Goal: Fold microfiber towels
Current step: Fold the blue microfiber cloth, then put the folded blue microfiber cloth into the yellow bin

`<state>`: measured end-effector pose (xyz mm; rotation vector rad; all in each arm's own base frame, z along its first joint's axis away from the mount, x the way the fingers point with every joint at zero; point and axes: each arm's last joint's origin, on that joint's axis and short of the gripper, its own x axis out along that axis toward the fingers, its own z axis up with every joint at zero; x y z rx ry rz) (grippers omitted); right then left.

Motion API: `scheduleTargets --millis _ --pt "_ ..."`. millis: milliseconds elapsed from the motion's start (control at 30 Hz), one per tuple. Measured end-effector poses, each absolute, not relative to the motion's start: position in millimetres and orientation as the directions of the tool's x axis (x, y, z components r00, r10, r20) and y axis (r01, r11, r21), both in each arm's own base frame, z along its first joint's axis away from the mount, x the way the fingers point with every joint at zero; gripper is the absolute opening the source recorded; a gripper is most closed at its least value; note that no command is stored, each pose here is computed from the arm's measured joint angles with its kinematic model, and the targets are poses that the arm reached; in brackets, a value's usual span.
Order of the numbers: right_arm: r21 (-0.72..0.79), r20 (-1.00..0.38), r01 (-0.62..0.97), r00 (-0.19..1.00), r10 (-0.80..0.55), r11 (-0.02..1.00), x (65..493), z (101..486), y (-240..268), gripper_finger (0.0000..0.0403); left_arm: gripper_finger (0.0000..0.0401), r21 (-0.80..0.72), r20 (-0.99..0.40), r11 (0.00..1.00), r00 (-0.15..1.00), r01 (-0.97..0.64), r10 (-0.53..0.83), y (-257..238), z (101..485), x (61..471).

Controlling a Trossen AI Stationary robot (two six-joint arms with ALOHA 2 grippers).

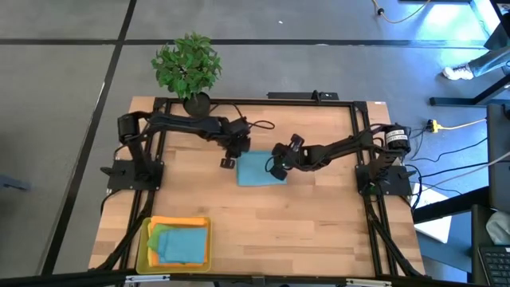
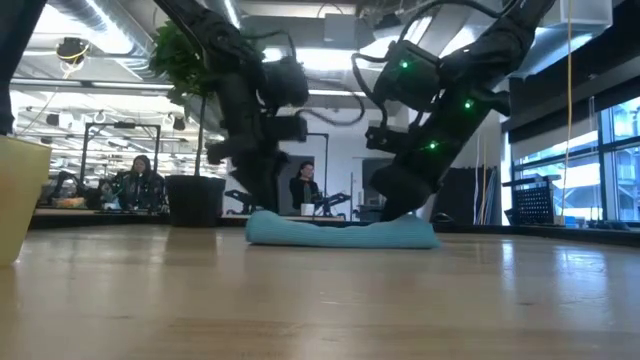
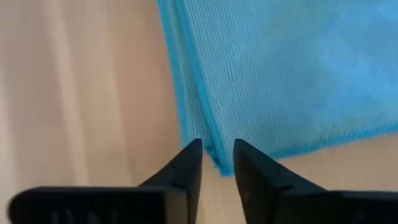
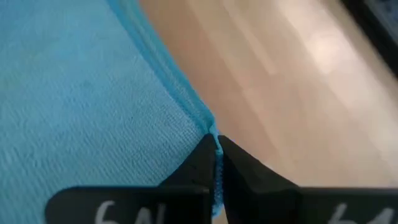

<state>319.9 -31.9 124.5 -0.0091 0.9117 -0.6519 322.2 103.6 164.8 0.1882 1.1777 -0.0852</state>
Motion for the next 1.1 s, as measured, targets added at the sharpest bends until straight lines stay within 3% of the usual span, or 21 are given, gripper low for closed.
scheduleTargets --millis 200,533,800,933,1100 --pt "-0.33 -0.694 0.553 0.407 -0.594 0.765 320 129 -34 0.008 0.0112 0.185 -0.898 0.975 0.424 0.123 0.118 101 184 320" --pt "-0.299 -0.653 0.582 0.453 -0.607 0.756 310 168 -34 0.0189 0.0115 0.187 -0.872 0.976 0.477 0.113 0.112 81 210 315" --pt "-0.215 -0.673 0.439 0.581 -0.458 0.873 293 165 -12 0.0189 0.0113 0.108 -0.849 0.966 0.527 0.235 -0.033 35 186 320" --pt "-0.204 -0.684 0.35 0.617 -0.389 0.914 279 146 6 0.0177 0.0117 0.21 -0.83 0.931 0.557 0.298 0.009 11 172 318" --pt "-0.116 -0.609 0.354 0.713 -0.348 0.928 269 132 18 0.017 0.0118 0.261 -0.792 0.925 0.609 0.275 0.042 3 169 320"
